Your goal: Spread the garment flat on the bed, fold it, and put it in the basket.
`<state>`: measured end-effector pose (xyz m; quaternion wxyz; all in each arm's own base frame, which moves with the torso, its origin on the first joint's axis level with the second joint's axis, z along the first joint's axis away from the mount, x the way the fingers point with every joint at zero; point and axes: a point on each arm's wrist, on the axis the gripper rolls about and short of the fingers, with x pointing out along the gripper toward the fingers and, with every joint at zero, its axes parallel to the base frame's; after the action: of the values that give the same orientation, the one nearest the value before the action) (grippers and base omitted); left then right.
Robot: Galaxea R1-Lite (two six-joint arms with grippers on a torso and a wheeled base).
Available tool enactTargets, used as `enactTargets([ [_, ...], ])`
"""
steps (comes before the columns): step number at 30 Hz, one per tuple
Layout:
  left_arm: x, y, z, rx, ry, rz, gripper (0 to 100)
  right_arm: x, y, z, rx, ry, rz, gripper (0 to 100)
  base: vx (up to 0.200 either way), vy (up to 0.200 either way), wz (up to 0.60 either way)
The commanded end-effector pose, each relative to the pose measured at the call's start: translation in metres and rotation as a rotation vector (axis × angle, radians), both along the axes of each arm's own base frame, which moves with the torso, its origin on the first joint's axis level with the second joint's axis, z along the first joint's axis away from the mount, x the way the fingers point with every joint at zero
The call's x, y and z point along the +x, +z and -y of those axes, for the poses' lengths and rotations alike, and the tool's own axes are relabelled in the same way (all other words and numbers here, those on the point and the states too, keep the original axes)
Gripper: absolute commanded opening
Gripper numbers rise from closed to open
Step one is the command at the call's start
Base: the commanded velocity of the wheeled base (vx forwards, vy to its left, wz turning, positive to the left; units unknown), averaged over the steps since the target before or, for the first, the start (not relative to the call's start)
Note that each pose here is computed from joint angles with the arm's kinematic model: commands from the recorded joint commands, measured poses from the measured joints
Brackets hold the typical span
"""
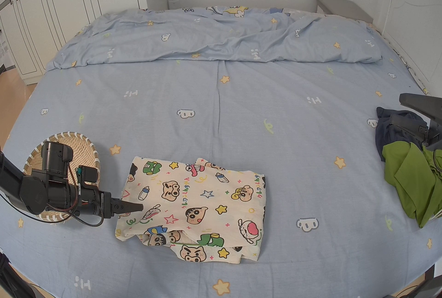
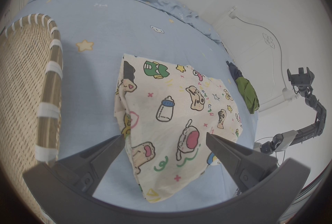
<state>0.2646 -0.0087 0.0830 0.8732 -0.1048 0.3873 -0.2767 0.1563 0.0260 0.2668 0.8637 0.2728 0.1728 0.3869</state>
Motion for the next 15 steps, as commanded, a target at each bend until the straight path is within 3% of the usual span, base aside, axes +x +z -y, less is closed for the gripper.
enactTargets([
  [1,0.001,-0.007,0.003,0.011,-0.001,-0.010,100,0.000,0.000,0.000,0.000,0.000,0.000,100,0.000,0.000,0.00],
  [15,0.003,-0.017,0.007,0.061,0.022,0.013,100,0.000,0.000,0.000,0.000,0.000,0.000,100,0.000,0.000,0.00],
])
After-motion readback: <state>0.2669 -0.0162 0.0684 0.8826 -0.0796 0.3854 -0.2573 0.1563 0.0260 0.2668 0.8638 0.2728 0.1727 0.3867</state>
